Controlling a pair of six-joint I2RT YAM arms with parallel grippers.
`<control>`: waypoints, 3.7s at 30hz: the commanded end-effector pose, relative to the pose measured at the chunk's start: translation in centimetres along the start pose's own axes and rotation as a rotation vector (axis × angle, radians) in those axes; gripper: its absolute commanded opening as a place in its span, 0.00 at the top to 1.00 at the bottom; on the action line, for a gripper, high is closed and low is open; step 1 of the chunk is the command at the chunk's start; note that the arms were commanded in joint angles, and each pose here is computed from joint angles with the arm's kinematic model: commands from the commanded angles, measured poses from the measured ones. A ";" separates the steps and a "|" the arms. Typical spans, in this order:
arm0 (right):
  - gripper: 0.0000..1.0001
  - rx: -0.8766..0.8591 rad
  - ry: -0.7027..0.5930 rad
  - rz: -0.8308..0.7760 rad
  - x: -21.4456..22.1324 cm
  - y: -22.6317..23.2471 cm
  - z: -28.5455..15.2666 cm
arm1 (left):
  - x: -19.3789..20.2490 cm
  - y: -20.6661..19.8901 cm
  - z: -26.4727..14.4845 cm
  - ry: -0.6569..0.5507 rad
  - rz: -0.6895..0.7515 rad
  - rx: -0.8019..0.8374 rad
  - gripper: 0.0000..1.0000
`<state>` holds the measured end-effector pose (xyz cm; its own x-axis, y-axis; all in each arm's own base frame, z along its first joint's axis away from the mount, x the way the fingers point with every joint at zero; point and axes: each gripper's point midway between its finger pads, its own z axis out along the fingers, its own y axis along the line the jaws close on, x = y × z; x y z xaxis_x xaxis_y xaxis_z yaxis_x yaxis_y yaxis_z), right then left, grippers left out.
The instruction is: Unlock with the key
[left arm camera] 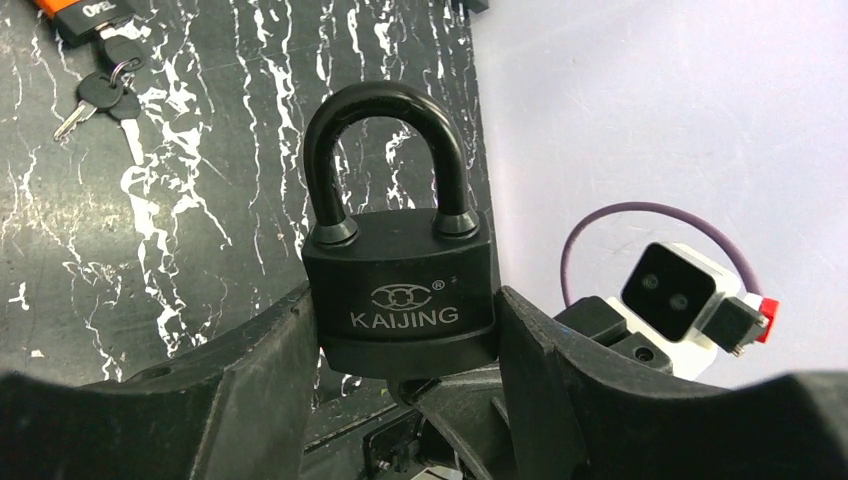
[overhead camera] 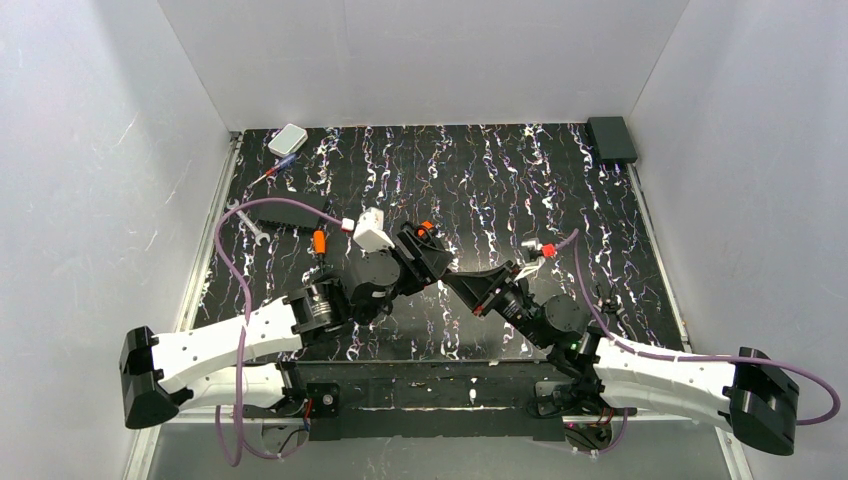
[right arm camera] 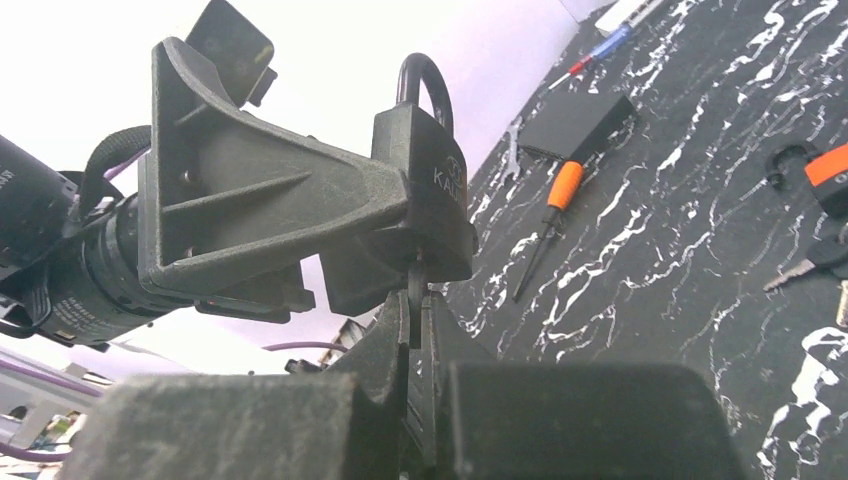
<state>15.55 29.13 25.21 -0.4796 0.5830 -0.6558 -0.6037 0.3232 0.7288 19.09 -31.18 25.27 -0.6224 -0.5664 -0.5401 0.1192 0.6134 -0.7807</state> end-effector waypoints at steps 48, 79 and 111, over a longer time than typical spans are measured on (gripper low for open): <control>0.37 0.006 0.068 -0.195 -6.4 4.4 -5.6 | 0.7 -6.5 -8.7 0.103 0.194 0.418 1.00; 0.28 0.137 0.438 -0.251 -1.7 3.9 -3.6 | 4.8 -4.0 -4.7 0.216 0.435 0.250 1.00; 0.99 0.218 0.596 -0.165 2.8 1.2 -4.9 | 4.5 -3.9 -3.4 0.208 0.462 0.167 0.95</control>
<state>11.36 28.26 23.32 -0.6921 0.0209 -0.7215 -0.5841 0.5709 0.5769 10.86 -33.05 19.63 -0.6883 0.1025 -0.7182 0.5487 0.7211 -0.4230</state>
